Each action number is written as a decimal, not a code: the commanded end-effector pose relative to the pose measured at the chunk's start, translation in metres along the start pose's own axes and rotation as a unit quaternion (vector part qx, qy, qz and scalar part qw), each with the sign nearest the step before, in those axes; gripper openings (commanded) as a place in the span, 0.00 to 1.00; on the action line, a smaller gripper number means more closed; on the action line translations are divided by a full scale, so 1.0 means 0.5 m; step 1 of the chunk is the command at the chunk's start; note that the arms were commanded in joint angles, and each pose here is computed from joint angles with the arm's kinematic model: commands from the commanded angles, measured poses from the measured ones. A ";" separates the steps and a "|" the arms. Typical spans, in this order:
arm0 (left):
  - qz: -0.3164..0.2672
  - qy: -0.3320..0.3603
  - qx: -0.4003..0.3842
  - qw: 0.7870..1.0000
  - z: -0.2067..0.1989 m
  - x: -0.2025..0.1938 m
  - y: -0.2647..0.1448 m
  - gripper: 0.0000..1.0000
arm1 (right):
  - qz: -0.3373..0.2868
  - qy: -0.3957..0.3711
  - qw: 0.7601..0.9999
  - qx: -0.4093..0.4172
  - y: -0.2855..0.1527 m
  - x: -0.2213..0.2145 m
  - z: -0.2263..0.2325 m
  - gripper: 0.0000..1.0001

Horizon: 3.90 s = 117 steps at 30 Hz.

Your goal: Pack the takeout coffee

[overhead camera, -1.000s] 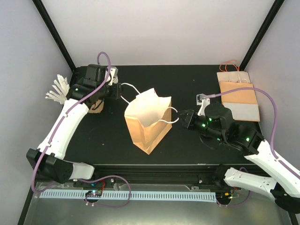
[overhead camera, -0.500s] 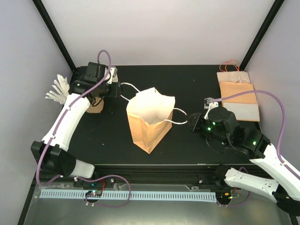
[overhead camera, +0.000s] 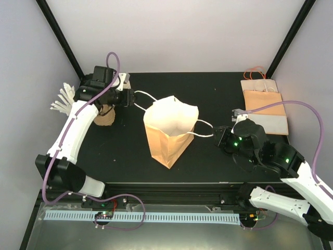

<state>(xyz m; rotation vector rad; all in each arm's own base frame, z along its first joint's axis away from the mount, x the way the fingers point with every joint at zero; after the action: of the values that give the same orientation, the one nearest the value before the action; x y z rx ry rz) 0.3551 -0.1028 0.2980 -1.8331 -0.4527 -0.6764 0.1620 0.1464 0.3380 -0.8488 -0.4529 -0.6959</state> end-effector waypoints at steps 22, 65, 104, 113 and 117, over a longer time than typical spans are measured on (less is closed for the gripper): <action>-0.046 -0.028 -0.158 0.986 -0.102 0.180 0.014 0.47 | -0.041 -0.026 0.998 -0.030 0.051 0.156 -0.001 0.01; -0.047 -0.081 0.090 0.992 0.197 -0.025 -0.057 0.43 | 0.019 -0.077 0.991 0.108 0.003 0.072 0.013 0.78; 0.005 -0.169 0.011 0.986 0.332 -0.019 0.043 0.23 | 0.075 -0.079 0.985 0.137 0.025 0.034 0.018 0.79; 0.012 -0.169 0.011 0.986 0.339 -0.020 0.052 0.10 | 0.077 -0.077 0.985 0.134 0.030 0.034 0.017 0.79; 0.007 -0.161 0.025 0.987 0.342 -0.014 0.042 0.06 | 0.078 -0.077 0.985 0.133 0.031 0.035 0.017 0.79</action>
<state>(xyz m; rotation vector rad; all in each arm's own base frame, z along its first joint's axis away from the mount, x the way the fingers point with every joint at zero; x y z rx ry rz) 0.3938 0.0436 0.2198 -1.9383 -0.6428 -0.2988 0.1844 0.1546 0.3410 -0.6851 -0.5788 -0.4136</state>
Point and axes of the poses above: each gripper's point midway between its finger pads, its own y axis out along the fingers, its own z axis along the line the jaws close on, x = y × z, the point moved 3 cm from there along -y, back along the fingers, and after that the axes turned 1 degree about y, right-handed, at the moved point
